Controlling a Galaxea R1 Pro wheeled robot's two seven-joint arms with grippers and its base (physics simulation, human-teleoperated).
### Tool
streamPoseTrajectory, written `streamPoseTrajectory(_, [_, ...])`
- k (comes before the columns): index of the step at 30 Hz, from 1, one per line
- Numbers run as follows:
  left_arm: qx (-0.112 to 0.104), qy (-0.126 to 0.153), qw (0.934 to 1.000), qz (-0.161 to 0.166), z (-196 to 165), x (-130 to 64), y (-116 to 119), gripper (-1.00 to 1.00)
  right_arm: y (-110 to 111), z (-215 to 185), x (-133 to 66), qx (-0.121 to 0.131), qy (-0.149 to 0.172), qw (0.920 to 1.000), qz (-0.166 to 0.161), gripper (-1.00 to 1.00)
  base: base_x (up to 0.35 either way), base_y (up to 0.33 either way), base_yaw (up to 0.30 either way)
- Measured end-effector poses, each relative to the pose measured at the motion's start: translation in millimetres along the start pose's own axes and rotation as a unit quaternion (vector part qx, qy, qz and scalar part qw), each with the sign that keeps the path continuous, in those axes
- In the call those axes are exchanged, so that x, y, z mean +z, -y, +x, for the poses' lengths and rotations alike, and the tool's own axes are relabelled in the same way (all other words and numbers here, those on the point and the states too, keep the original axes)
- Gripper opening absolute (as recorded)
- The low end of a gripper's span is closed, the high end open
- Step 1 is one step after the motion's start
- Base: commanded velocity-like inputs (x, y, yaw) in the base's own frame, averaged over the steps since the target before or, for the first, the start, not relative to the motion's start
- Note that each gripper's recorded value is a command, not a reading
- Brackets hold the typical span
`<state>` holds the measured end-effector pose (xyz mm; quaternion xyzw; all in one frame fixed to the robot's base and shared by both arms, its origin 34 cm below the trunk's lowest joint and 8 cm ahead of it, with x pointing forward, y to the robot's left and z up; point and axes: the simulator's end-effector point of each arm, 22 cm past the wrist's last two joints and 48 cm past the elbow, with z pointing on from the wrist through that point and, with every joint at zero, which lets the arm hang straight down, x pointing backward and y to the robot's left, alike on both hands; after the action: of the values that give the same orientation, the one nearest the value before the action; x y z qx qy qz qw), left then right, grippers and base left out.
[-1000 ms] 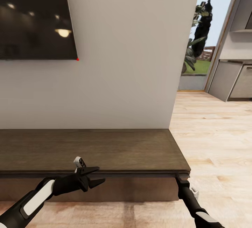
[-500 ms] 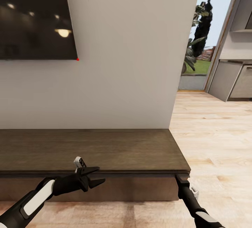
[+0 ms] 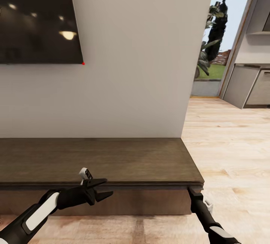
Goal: Place each of the two pumpkins and all three candles from the living room inside a cabinet in the living room (use any cabinet), then make sure every cabinet is closed, and position the cauldron so it is next to a table in the living room.
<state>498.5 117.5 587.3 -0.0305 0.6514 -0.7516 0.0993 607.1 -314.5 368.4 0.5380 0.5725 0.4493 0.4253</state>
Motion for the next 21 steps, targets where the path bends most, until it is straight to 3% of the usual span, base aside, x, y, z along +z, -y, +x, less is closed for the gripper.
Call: streamPoseTrajectory(21, [0.001, 0.001, 1.0000, -0.001, -0.4, -0.6, -0.2, 1.00, 0.1, -0.8, 0.2, 0.002, 0.002, 1.0000, 0.001, -1.00, -0.142, 0.000, 0.000])
